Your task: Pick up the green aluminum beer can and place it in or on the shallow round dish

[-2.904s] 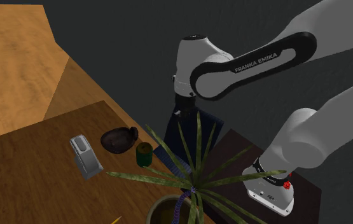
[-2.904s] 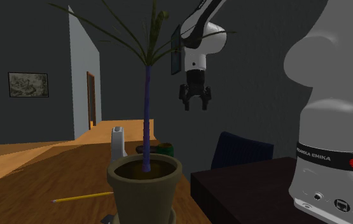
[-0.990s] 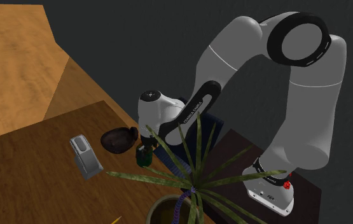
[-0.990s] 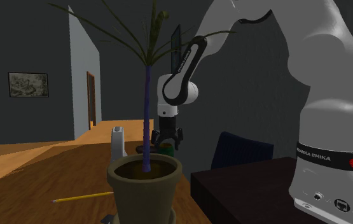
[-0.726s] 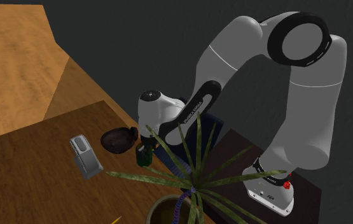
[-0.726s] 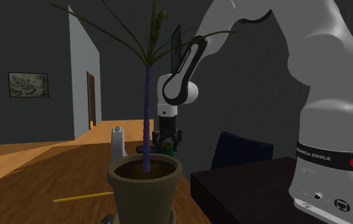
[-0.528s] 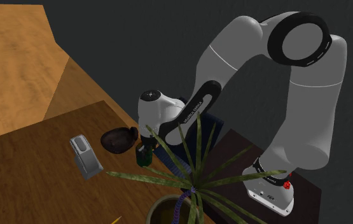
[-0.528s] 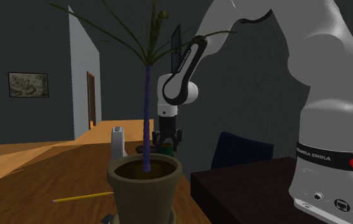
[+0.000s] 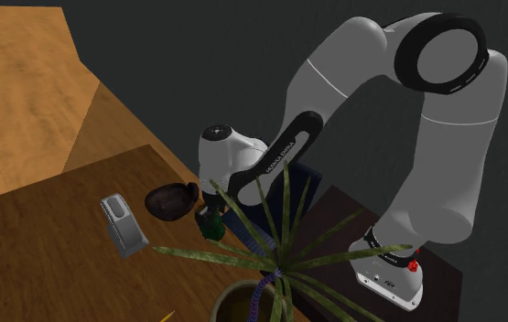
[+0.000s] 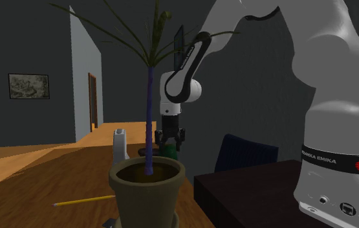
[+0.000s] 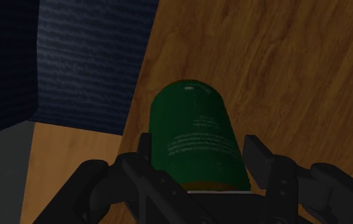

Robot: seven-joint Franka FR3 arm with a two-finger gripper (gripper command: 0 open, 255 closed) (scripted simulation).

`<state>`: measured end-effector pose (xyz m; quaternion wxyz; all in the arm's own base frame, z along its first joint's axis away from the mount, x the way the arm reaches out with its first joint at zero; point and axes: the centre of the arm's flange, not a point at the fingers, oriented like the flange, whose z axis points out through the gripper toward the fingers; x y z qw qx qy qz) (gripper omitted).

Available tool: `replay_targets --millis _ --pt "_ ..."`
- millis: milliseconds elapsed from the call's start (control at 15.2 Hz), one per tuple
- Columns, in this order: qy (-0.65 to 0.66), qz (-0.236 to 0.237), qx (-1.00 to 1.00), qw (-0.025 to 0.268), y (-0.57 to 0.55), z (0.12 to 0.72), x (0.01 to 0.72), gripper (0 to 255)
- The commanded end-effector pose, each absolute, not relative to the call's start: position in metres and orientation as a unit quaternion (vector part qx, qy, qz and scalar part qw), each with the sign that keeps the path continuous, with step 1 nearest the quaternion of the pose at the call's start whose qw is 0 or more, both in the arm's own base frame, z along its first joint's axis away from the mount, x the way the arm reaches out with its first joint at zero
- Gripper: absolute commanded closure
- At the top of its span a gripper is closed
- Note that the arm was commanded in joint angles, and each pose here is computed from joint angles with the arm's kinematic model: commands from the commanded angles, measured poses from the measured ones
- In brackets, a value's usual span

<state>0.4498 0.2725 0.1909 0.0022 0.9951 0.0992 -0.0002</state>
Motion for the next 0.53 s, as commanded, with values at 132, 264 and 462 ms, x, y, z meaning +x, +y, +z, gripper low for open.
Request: replay_targets --millis 132,264,462 --pt "0.099 0.000 0.995 0.002 0.272 0.212 0.451 255" --pt "0.099 0.000 0.995 0.002 0.272 0.223 0.451 255" --pt "0.099 0.000 0.995 0.002 0.272 0.239 0.451 255"
